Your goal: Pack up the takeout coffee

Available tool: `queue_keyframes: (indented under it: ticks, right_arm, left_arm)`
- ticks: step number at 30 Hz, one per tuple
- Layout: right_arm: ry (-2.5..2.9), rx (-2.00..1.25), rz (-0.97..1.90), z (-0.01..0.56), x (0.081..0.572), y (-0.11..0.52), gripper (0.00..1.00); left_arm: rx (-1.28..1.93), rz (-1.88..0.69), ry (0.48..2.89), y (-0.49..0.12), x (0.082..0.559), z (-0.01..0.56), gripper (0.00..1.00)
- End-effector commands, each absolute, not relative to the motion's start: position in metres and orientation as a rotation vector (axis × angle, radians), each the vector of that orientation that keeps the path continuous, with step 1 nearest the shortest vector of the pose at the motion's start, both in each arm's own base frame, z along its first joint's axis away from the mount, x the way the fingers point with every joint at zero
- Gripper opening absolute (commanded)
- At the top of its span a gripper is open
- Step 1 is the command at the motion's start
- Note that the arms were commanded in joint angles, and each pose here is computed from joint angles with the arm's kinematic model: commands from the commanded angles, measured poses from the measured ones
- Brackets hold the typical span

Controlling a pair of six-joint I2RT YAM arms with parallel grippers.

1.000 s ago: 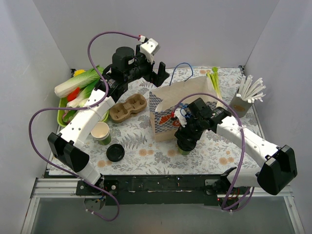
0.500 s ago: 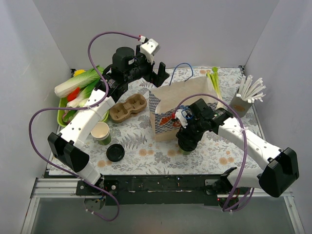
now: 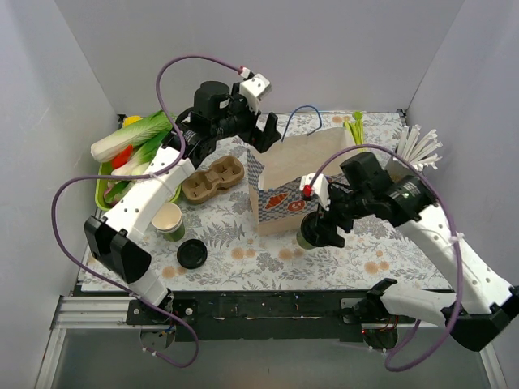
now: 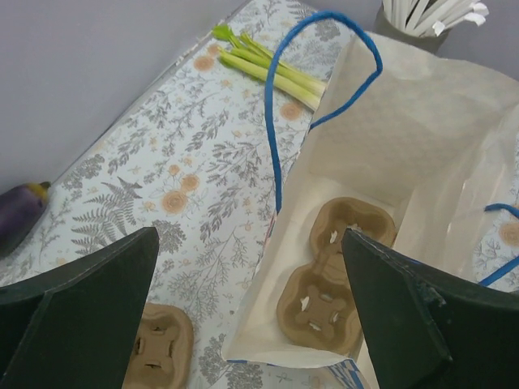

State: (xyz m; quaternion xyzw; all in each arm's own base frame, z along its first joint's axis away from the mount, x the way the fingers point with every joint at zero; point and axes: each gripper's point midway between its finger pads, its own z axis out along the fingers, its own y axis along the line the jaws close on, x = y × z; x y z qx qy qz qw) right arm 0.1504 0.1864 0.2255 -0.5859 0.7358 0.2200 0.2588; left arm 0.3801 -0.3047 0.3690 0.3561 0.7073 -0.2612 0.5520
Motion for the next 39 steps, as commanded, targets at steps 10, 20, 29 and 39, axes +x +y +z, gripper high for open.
queue_keyframes:
  ticks: [10, 20, 29, 39]
  right_arm:
    - [1.556, -1.346, 0.539, 0.422, 0.13, 0.163, 0.01]
    - [1.408, -1.142, 0.262, 0.487, 0.203, 0.162, 0.01]
    - [1.518, -1.219, 0.122, 0.413, 0.237, 0.158, 0.01]
    - [1.418, -1.405, 0.149, 0.408, 0.24, 0.179, 0.01]
  left_arm:
    - [0.999, -0.703, 1.837, -0.329, 0.394, 0.298, 0.94]
    - [1.096, -0.837, 1.873, -0.345, 0.381, 0.285, 0.24]
    - [1.174, -0.897, 1.771, -0.34, 0.342, 0.309, 0.05]
    - [1.247, -0.926, 1.688, -0.343, 0.313, 0.322, 0.0]
